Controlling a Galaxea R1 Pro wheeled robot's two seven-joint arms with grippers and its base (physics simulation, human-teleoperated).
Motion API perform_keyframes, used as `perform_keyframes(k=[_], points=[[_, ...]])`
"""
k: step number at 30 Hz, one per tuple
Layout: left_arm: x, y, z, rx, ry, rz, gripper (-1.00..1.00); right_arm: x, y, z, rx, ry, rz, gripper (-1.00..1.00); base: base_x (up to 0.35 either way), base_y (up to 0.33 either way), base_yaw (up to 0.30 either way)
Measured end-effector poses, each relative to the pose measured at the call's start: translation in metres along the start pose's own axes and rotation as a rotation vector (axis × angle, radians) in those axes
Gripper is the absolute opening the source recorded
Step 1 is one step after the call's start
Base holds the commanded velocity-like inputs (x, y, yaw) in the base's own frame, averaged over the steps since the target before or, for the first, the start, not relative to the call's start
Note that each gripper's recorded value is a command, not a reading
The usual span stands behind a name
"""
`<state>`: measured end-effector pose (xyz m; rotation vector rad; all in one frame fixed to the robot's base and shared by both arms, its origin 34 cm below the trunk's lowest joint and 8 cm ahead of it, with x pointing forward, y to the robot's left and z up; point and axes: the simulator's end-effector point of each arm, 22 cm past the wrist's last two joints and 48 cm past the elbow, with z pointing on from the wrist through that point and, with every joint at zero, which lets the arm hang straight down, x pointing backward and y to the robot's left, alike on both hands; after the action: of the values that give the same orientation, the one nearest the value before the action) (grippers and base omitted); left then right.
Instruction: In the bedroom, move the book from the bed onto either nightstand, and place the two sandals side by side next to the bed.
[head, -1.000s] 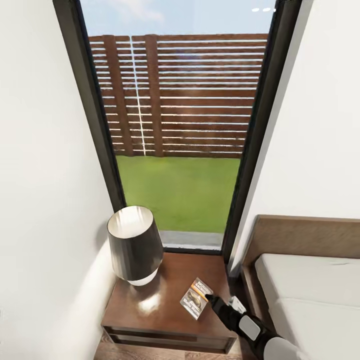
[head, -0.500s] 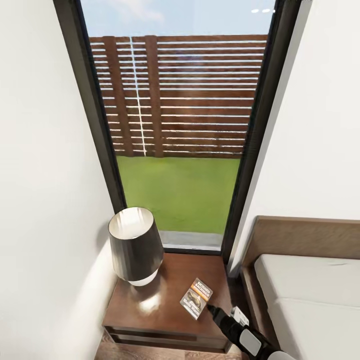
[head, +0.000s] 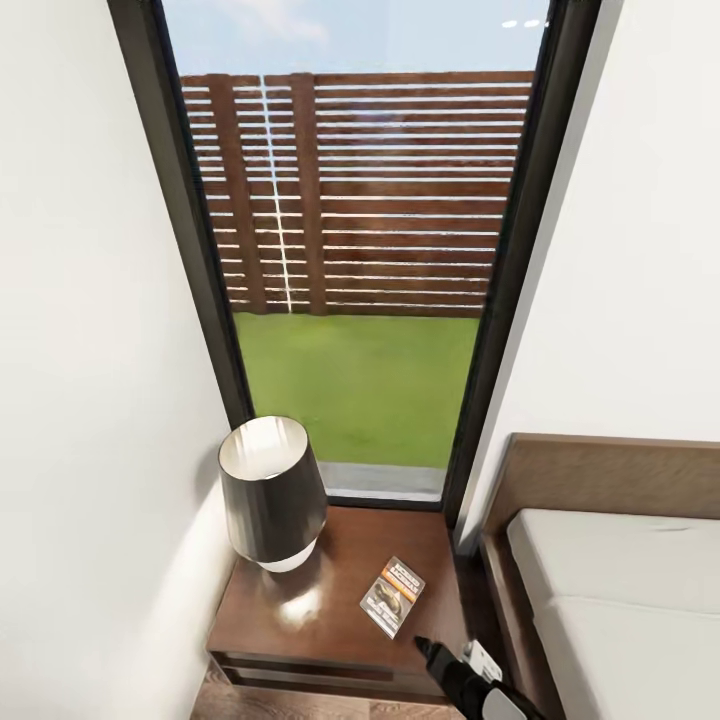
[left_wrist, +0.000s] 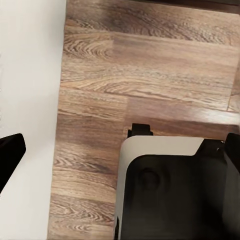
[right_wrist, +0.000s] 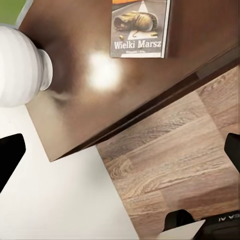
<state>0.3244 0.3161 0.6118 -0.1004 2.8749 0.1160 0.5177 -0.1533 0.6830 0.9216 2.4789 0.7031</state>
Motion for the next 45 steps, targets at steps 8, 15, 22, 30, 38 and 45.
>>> perform_keyframes(k=[8, 15, 22, 30, 38, 45], points=[[0.004, 0.001, -0.007, 0.0, 0.003, 0.001, 1.0, 0.021, -0.007, -0.007, 0.019, 0.034, 0.009, 1.0, 0.0, 0.0, 0.0], [0.005, 0.002, -0.012, -0.001, 0.003, 0.001, 1.0, 0.028, -0.016, -0.015, 0.036, 0.034, 0.01, 1.0, 0.0, 0.0, 0.0], [0.007, 0.002, -0.016, -0.001, 0.003, 0.001, 1.0, 0.032, -0.024, -0.021, 0.048, 0.036, 0.013, 1.0, 0.0, 0.0, 0.0], [0.009, 0.002, -0.016, -0.002, 0.005, 0.001, 1.0, 0.04, -0.04, -0.026, 0.071, 0.041, 0.017, 1.0, 0.0, 0.0, 0.0], [0.01, 0.003, -0.017, -0.002, -0.011, -0.001, 1.0, 0.039, -0.058, -0.031, 0.096, 0.04, 0.016, 1.0, 0.0, 0.0, 0.0], [0.009, 0.003, -0.017, -0.002, -0.022, -0.002, 1.0, 0.037, -0.078, -0.038, 0.124, 0.036, 0.016, 1.0, 0.0, 0.0, 0.0]])
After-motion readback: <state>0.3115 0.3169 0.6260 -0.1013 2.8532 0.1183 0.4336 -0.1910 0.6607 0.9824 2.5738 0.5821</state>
